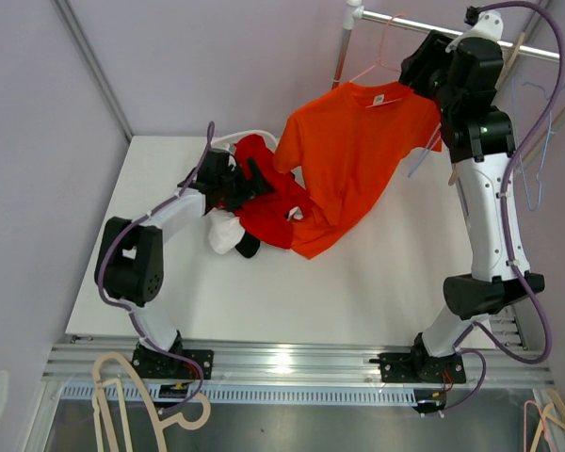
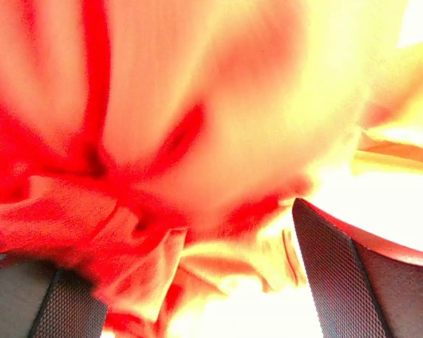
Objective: Remove the t-shirt from the hanger
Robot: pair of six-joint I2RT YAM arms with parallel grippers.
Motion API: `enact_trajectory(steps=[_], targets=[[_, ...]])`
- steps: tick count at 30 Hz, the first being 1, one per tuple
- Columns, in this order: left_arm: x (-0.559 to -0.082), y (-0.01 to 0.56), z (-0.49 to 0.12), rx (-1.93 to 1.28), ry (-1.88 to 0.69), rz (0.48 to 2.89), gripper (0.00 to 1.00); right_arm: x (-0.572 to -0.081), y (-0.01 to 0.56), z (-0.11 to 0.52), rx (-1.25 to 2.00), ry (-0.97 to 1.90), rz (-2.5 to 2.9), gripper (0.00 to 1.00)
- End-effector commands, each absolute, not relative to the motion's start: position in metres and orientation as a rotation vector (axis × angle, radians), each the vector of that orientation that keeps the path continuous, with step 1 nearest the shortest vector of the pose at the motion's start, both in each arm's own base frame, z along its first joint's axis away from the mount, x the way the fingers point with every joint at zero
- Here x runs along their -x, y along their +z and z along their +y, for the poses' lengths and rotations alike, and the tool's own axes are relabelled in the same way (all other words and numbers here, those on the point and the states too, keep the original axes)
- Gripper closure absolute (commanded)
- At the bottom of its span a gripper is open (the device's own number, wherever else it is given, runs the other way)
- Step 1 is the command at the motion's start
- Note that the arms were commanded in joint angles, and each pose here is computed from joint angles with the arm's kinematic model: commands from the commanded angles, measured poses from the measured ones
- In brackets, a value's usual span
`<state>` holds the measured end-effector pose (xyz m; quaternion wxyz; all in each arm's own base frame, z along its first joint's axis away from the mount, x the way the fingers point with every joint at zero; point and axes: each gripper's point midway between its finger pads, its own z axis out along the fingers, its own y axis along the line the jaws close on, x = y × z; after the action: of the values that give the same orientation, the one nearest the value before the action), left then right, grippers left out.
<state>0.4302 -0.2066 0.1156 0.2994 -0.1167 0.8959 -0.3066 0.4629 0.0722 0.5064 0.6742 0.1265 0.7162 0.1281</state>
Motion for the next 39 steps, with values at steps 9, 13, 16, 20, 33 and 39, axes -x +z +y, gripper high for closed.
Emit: enact_trajectory(steps=[9, 13, 16, 20, 33, 39], targets=[[-0.393, 0.283, -0.174, 0.191, -0.675, 1.997, 0.0, -0.493, 0.491, 0.13, -0.196, 0.424, 1.653, 0.42], [-0.383, 0.306, -0.171, 0.158, -0.668, 1.928, 0.0, -0.5, 0.485, 0.145, -0.179, 0.439, 1.653, 0.42], [-0.38, 0.319, -0.177, 0.068, -0.682, 1.86, 0.0, -0.505, 0.483, 0.155, -0.175, 0.447, 1.647, 0.42], [-0.387, 0.325, -0.185, -0.006, -0.665, 1.83, 0.01, -0.517, 0.475, 0.163, -0.196, 0.41, 1.646, 0.43], [-0.385, 0.319, -0.185, -0.024, -0.661, 1.833, 0.01, -0.521, 0.467, 0.137, -0.282, -0.001, 1.619, 0.45], [-0.386, 0.312, -0.188, -0.024, -0.676, 1.848, 0.01, -0.517, 0.465, 0.125, -0.292, -0.099, 1.621, 0.53]])
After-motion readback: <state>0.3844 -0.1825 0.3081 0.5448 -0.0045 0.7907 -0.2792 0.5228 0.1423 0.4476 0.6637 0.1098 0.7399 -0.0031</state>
